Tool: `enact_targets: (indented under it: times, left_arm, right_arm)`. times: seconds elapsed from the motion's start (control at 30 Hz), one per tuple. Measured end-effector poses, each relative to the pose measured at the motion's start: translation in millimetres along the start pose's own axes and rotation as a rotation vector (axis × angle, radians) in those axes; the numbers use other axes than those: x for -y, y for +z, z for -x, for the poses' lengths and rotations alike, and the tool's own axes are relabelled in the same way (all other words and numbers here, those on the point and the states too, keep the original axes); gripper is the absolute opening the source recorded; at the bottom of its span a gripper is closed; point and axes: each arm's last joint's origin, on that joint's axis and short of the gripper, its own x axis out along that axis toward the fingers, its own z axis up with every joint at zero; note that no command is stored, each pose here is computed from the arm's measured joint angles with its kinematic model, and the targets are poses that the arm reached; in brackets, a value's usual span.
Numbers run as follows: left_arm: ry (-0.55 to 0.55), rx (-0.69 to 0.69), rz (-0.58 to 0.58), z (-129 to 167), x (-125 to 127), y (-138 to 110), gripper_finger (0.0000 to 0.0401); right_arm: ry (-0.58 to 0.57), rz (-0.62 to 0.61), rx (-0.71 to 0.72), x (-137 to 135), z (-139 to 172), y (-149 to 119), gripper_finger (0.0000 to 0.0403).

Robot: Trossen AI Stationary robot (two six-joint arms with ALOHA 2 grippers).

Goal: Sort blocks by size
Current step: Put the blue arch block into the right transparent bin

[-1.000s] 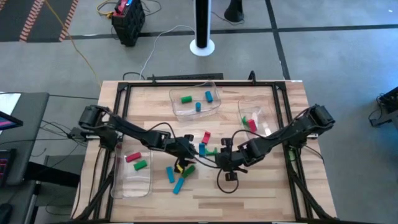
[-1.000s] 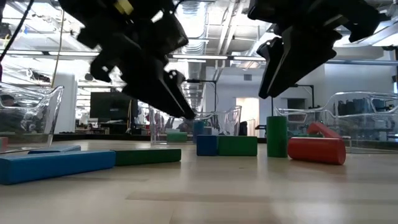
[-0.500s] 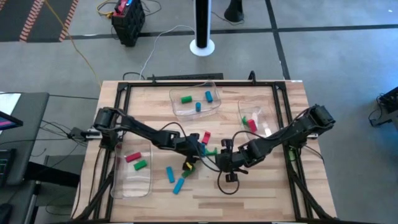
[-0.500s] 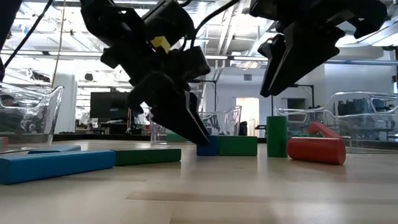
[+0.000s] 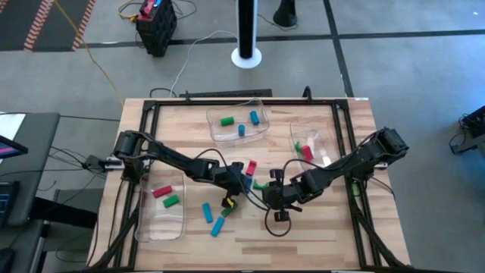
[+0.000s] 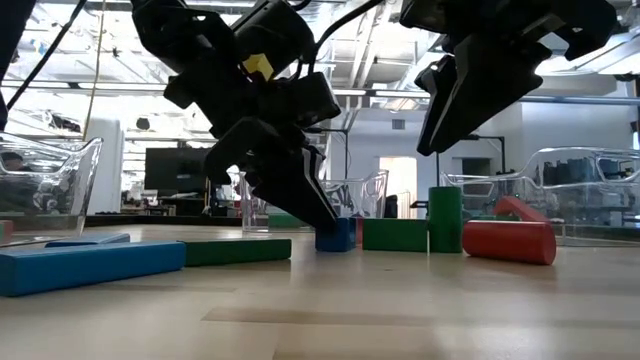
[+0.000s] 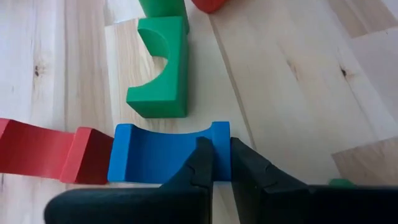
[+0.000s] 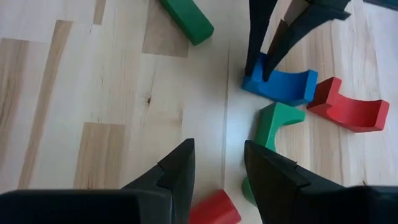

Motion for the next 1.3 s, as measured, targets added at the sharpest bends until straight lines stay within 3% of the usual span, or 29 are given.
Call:
enact_targets:
  times: [0.23,0.53,0.9,1.1,1.3]
  left_arm:
    - [-0.007,-0.003,-0.019,24.9,-1.7,10.2,0.0024]
    - [-0.012,0.126,-0.039,96.7,-6.4,40.1,0.0024]
    - [-0.045,0.35,-0.026,175.6,-12.9,59.6,0.0024]
    - [-0.103,0.429,-0.021,196.0,-17.7,62.2,0.0024]
    - [-0.133,0.445,-0.022,199.6,-21.4,61.8,0.0025]
  right_arm:
    - [-0.002,0.012,0.018,-0.2,0.1,1.7,0.0167]
    - [-0.069,0.117,0.126,0.2,1.6,12.5,0.0167]
    - [-0.355,0.295,0.278,0.0,11.5,32.1,0.0165]
    - [-0.665,0.387,0.332,-3.1,22.0,42.0,0.0165]
    - [-0.758,0.475,0.402,-12.9,33.3,52.6,0.0165]
